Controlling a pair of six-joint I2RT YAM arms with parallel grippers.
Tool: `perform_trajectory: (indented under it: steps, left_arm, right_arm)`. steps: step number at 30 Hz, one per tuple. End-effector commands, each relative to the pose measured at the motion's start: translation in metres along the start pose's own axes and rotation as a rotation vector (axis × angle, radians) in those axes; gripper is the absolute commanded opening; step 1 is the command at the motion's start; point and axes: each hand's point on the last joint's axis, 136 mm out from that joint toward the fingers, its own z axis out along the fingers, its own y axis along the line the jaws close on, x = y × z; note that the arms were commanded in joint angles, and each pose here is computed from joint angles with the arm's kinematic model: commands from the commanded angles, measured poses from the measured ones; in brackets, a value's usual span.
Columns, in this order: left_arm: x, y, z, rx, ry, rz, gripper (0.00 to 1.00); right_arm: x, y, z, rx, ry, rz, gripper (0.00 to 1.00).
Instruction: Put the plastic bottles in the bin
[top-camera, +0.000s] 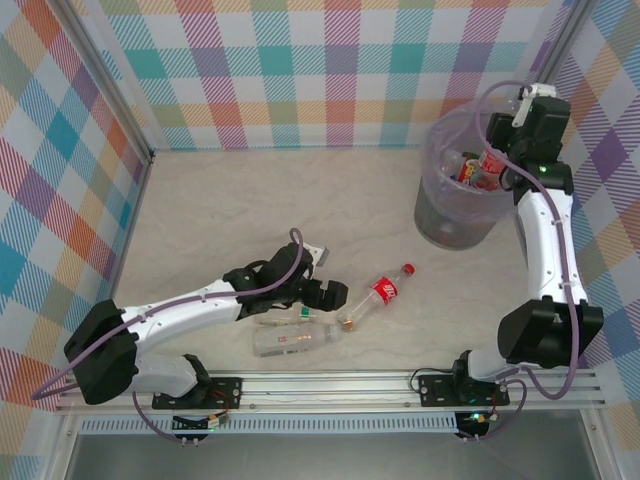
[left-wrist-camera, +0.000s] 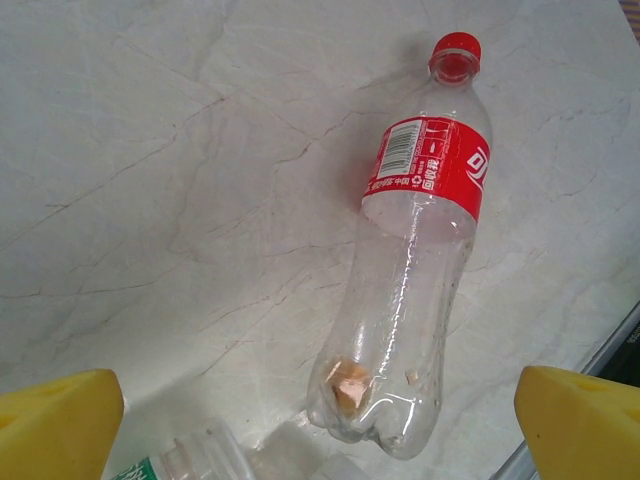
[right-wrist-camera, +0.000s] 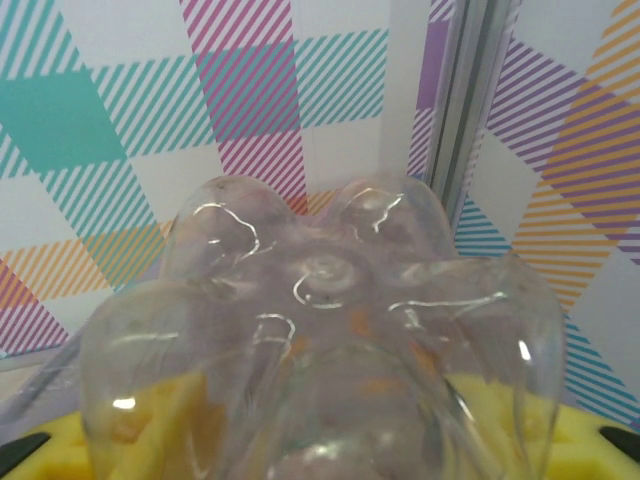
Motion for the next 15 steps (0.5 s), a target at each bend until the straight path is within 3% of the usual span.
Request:
perform_trajectory:
  steps: [1, 15]
  left_arm:
    - [-0.011, -0.012, 0.002, 0.044, -0.023, -0.004, 1.00]
    - [-0.008, -0.008, -0.002, 0.026, -0.030, 0.005, 1.00]
  right_arm:
    - [-0.002, -0.002, -0.010, -0.011, 0.012, 0.038, 0.54]
    - [0.086, 0.004, 0.048, -0.034, 0.211, 0.086, 0.59]
